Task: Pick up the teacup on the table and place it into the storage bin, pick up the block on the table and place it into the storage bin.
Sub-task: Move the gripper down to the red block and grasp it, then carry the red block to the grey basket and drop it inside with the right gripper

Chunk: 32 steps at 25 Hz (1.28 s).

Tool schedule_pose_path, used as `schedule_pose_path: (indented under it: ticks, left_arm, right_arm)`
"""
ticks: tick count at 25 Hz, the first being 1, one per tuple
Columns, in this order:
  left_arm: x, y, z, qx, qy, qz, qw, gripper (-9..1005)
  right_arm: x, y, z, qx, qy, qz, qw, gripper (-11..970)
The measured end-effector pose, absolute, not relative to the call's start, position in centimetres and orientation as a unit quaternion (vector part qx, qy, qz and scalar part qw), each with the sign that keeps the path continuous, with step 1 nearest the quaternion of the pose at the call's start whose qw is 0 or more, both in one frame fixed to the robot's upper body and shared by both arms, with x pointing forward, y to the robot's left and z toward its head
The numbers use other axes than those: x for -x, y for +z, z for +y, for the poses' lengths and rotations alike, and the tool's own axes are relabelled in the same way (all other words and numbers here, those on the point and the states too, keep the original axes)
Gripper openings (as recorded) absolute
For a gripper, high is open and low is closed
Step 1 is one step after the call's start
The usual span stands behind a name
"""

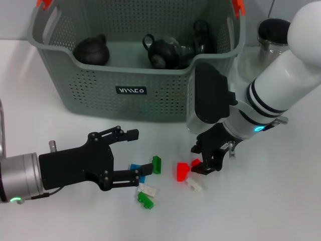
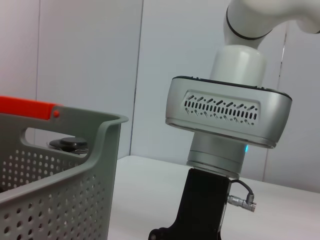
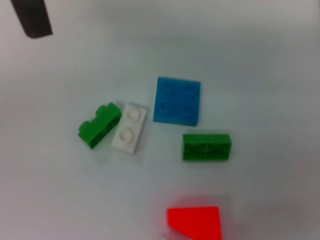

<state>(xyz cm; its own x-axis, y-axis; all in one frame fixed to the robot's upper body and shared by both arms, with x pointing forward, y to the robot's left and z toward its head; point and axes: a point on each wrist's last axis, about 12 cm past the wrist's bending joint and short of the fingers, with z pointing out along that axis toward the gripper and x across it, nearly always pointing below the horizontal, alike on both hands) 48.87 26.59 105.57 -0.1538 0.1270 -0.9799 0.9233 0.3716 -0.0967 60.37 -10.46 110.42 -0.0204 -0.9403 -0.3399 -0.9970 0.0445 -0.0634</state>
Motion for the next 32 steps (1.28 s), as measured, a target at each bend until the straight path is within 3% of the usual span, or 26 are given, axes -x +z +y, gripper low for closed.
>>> schedule_pose_path:
  ticks: [18, 23, 32]
  left_arm:
    - [-48.9, 105.5, 26.6, -0.402, -0.389, 0.653, 0.511, 859]
    - [-48.8, 105.5, 26.6, -0.402, -0.39, 0.652, 0.511, 859]
    - [-48.6, 105.5, 26.7, -0.401, -0.392, 0.652, 0.51, 859]
  right_arm:
    - [-60.2, 110.1, -10.5, 0.676, 0.106, 0.716, 0.139, 414]
    - [-60.2, 110.3, -10.7, 0.674, 0.105, 0.719, 0.133, 272]
    - [-60.0, 114.1, -12.1, 0.658, 0.119, 0.727, 0.155, 264]
